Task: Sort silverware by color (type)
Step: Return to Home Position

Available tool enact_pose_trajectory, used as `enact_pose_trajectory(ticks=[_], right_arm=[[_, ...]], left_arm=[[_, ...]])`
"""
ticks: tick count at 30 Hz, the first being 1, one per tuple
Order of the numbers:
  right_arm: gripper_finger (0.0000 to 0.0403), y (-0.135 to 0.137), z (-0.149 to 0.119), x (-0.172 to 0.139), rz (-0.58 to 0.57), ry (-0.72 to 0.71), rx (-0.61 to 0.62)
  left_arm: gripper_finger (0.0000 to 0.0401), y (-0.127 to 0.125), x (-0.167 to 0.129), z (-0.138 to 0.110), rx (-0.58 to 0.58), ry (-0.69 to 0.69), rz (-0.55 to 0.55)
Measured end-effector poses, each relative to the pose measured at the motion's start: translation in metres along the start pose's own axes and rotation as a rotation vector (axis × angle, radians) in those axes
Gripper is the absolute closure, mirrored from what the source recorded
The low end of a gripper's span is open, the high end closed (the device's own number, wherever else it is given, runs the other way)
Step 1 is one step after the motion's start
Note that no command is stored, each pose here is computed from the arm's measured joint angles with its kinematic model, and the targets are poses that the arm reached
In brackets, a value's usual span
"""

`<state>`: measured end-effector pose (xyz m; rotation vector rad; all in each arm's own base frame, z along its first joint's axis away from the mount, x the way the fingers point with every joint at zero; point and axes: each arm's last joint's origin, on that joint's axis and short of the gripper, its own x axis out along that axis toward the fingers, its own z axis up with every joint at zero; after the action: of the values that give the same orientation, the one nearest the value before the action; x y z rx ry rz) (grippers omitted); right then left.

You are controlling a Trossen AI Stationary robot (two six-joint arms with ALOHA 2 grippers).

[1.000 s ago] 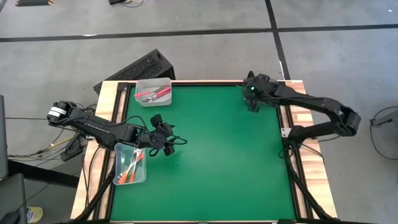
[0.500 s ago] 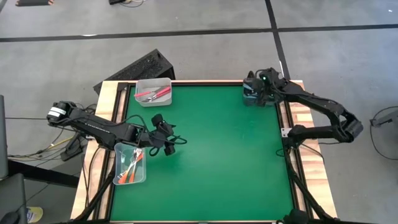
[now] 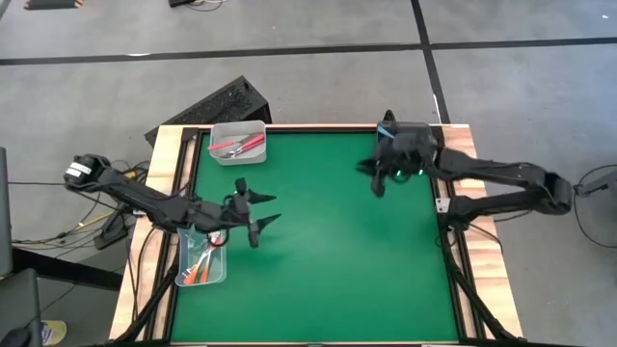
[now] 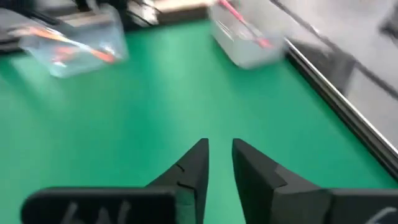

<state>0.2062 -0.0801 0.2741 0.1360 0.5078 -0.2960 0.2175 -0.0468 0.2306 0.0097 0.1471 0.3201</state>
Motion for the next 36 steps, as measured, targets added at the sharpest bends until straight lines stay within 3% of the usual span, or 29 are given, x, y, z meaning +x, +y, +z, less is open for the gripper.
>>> enact_pose_trajectory(ticks=[5, 9, 12, 15, 22, 26, 31, 36], right_arm=[[0.0329, 0.065, 0.009, 0.008, 0.079, -0.156, -0.082], [0.0356, 0.109, 0.012, 0.008, 0.094, -0.294, -0.137], [0.0382, 0.128, 0.012, 0.009, 0.155, -0.35, -0.156], [0.0393, 0.139, 0.008, 0.013, 0.187, -0.351, -0.184], [0.0387, 0.142, 0.001, 0.024, 0.188, -0.309, -0.153], [0.0391, 0.139, 0.0, 0.017, 0.195, -0.329, -0.168], [0.0391, 0.113, -0.02, 0.001, 0.178, -0.451, -0.099], [0.0391, 0.089, -0.05, -0.013, 0.216, -0.544, 0.005]], left_arm=[[0.0168, 0.005, -0.02, -0.011, -0.014, -0.039, 0.051], [0.0168, 0.013, -0.044, 0.0, -0.021, -0.055, 0.128], [0.0178, 0.018, -0.06, 0.009, -0.048, -0.111, 0.077], [0.0205, 0.021, -0.067, 0.003, -0.049, -0.12, 0.027], [0.0319, 0.022, -0.065, -0.034, -0.07, -0.134, -0.043], [0.0387, 0.028, -0.063, -0.037, -0.062, -0.191, -0.048], [0.0394, 0.037, -0.059, -0.034, -0.04, -0.213, -0.032], [0.04, 0.046, -0.049, -0.034, -0.062, -0.218, -0.103]])
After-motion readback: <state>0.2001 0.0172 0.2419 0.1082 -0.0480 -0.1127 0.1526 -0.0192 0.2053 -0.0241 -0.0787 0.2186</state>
